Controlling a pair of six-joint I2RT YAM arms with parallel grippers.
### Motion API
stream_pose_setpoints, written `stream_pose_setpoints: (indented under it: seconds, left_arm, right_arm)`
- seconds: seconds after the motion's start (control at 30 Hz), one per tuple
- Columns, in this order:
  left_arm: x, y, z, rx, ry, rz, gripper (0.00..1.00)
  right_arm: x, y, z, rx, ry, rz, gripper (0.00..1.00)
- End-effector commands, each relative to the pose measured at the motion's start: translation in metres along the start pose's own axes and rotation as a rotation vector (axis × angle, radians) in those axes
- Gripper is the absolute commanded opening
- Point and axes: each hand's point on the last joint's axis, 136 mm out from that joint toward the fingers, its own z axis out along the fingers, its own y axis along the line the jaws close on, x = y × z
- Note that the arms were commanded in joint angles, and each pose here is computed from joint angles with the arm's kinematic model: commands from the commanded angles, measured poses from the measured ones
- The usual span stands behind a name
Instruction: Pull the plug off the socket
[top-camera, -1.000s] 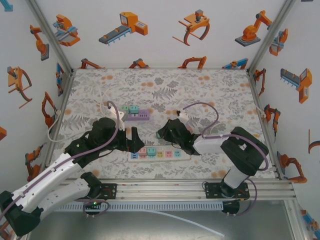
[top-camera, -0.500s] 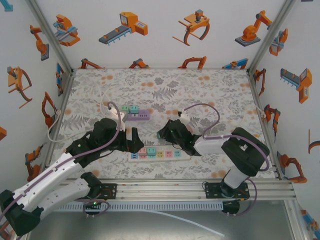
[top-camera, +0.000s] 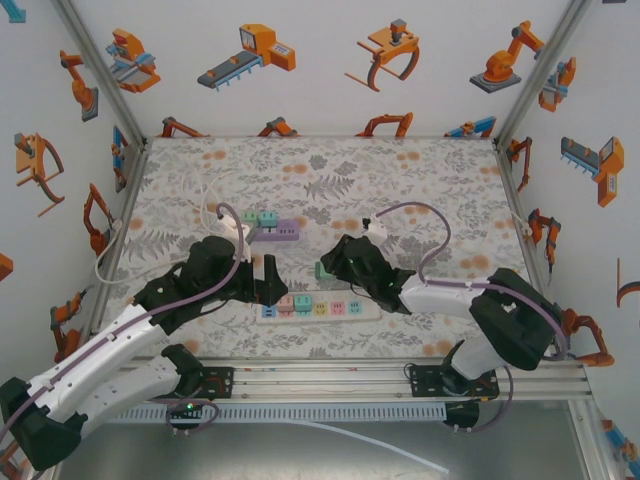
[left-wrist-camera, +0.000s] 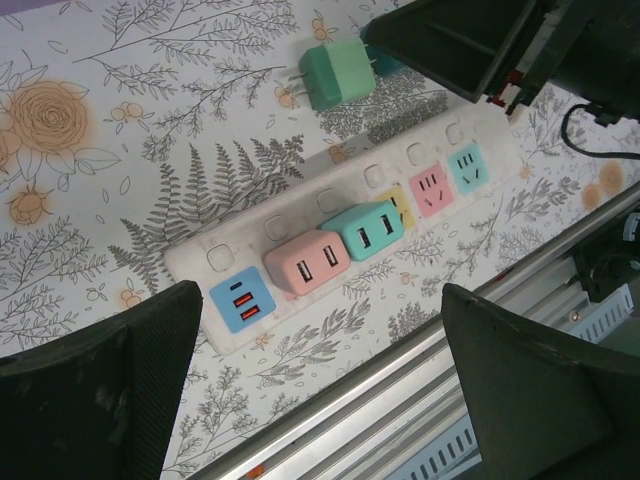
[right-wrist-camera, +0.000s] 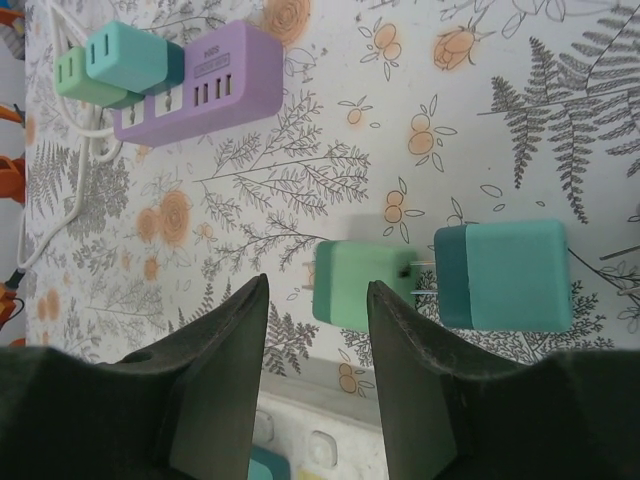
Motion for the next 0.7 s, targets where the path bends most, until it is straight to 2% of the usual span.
stream_pose_setpoints:
  seconds: [0.0, 0.13, 0.33, 0.53, 0.67]
  left_arm:
    - [0.003, 0.003, 0.002, -0.015, -0.006, -0.004, 0.97]
    - [0.003, 0.004, 0.001, -0.018, -0.01, -0.007, 0.97]
    - [0.004, 0.011, -0.001, -0.048, -0.02, -0.015, 0.97]
    - [0.008, 0.037, -0.009, -0.179, -0.036, -0.051, 0.97]
    - [0.017, 0.063, -0.017, -0.318, -0.033, -0.098, 0.97]
  right_arm:
    - [-0.016, -0.003, -0.011, 0.032, -0.055, -0.056, 0.44]
    - [-0.029, 0.004, -0.023, 0.029, -0.087, -0.136, 0.44]
    - [-0.052, 0.03, -0.047, -0.047, -0.154, -0.41, 0.47]
    - [-0.057, 0.062, -0.072, -0.241, -0.254, -0.682, 0.49]
    - [-0.041, 0.082, -0.085, -0.399, -0.284, -0.872, 0.51]
